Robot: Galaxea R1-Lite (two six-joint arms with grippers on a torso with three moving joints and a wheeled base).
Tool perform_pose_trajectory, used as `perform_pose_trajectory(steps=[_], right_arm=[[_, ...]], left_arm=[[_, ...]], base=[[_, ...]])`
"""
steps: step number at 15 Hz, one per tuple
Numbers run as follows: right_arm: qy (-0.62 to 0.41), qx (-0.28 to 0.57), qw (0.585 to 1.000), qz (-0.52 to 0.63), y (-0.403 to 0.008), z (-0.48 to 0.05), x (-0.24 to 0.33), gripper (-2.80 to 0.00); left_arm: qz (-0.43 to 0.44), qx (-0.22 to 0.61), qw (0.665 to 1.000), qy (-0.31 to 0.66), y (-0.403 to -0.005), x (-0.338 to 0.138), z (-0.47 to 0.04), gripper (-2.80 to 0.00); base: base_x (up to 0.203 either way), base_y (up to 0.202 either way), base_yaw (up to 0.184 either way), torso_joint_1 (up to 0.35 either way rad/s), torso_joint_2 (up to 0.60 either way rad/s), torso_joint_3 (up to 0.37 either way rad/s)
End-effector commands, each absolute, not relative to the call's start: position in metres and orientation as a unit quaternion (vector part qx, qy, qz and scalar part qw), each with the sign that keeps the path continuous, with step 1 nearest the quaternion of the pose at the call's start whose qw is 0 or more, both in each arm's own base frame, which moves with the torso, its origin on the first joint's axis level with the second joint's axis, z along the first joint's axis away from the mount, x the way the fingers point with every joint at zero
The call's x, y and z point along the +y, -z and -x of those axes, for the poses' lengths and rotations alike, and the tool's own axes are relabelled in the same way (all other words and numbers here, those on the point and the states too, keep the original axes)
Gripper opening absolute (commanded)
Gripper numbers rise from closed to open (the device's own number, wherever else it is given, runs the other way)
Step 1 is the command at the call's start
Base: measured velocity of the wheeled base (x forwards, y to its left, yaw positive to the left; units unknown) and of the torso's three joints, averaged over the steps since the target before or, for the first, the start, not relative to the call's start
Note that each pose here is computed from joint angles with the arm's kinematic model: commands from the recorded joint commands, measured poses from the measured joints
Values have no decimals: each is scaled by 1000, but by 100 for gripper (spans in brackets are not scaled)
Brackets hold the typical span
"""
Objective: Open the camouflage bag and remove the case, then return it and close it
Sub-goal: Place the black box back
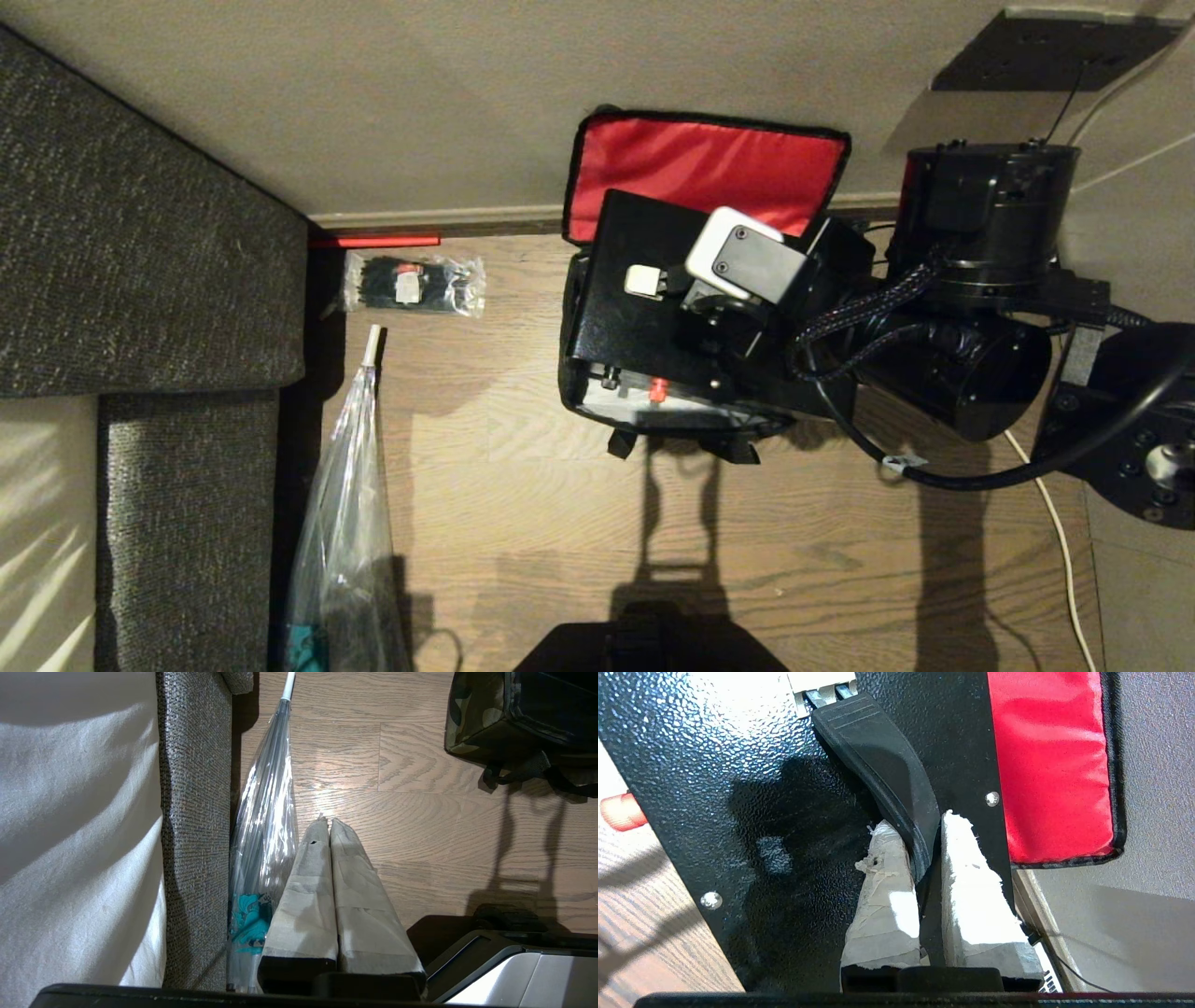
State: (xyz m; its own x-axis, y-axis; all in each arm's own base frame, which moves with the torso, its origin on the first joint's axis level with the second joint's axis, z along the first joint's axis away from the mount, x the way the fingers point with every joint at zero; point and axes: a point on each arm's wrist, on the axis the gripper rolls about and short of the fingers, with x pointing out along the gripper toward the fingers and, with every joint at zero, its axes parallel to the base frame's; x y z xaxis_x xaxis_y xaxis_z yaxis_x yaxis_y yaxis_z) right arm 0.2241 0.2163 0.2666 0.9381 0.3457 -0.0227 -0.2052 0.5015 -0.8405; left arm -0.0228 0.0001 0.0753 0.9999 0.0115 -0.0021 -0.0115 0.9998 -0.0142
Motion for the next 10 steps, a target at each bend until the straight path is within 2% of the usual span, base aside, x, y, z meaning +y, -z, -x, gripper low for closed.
perform_pose_trajectory(steps=[1,10], right_arm=[[-160,-76,862,474,-270,-220,214,-280],[-173,-50,853,490,-247,-223,215,-280]], left_arm=[[8,1,1000,-6,-74,0,23,-280],[7,1,1000,-6,-74,0,23,-280]], base=[[0,0,0,0,0,0],[0,0,0,0,0,0]])
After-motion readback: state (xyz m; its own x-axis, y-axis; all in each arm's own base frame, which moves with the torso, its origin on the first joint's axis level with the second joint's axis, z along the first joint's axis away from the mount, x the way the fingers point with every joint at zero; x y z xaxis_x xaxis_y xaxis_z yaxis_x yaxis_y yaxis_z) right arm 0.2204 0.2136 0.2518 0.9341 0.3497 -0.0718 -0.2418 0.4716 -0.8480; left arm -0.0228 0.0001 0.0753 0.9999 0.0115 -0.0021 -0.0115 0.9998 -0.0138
